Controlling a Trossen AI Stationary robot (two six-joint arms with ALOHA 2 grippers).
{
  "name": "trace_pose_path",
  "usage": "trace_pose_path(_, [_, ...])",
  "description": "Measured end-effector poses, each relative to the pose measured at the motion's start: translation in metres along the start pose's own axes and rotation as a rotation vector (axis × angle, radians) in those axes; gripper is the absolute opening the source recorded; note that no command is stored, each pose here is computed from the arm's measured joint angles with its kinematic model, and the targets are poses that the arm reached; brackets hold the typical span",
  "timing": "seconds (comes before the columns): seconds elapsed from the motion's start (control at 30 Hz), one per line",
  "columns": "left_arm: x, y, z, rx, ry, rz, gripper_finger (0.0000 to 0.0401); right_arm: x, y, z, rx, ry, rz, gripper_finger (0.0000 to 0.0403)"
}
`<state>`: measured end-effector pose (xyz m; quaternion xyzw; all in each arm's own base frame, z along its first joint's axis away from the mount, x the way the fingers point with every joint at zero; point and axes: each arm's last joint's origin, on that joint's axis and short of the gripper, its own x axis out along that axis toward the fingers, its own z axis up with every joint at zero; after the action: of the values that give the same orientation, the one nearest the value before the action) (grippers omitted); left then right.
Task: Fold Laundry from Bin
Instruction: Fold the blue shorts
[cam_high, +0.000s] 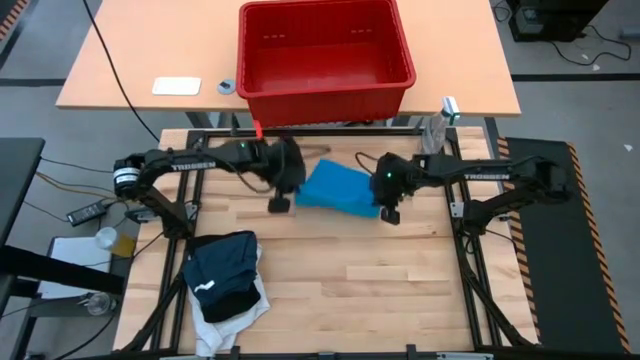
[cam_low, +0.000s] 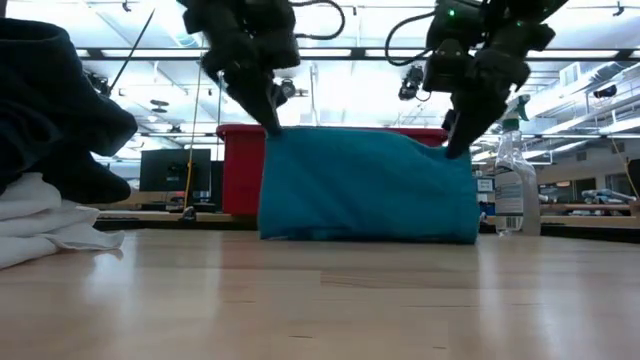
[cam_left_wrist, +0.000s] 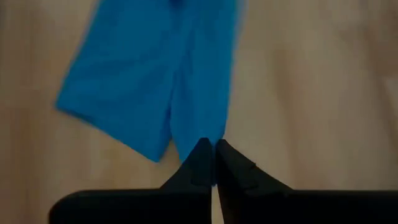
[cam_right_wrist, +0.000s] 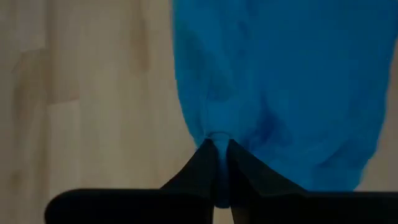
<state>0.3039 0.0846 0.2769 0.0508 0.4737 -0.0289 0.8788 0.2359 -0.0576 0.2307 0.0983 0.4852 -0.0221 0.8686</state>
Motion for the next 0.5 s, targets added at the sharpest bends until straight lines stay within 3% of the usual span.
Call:
trace_pose_path(0.17, [0.01, -0.029, 0.005, 0.073, -0.027, -0.089, 0.0009, 0.008, 0.016, -0.006, 0.031, 0.035, 0.104, 0.0031])
trace_pose_path(0.27, [0.007, -0.039, 0.015, 0.099, -0.109, -0.206, 0.0009, 0.004, 0.027, -0.006, 0.077, 0.041, 0.272, 0.0031])
trace_pose_path(0.5, [-0.005, -0.057, 0.032, 0.04, -0.191, -0.384, 0.0009, -0.002, 0.058, -0.01, 0.055, 0.083, 0.459, 0.0028])
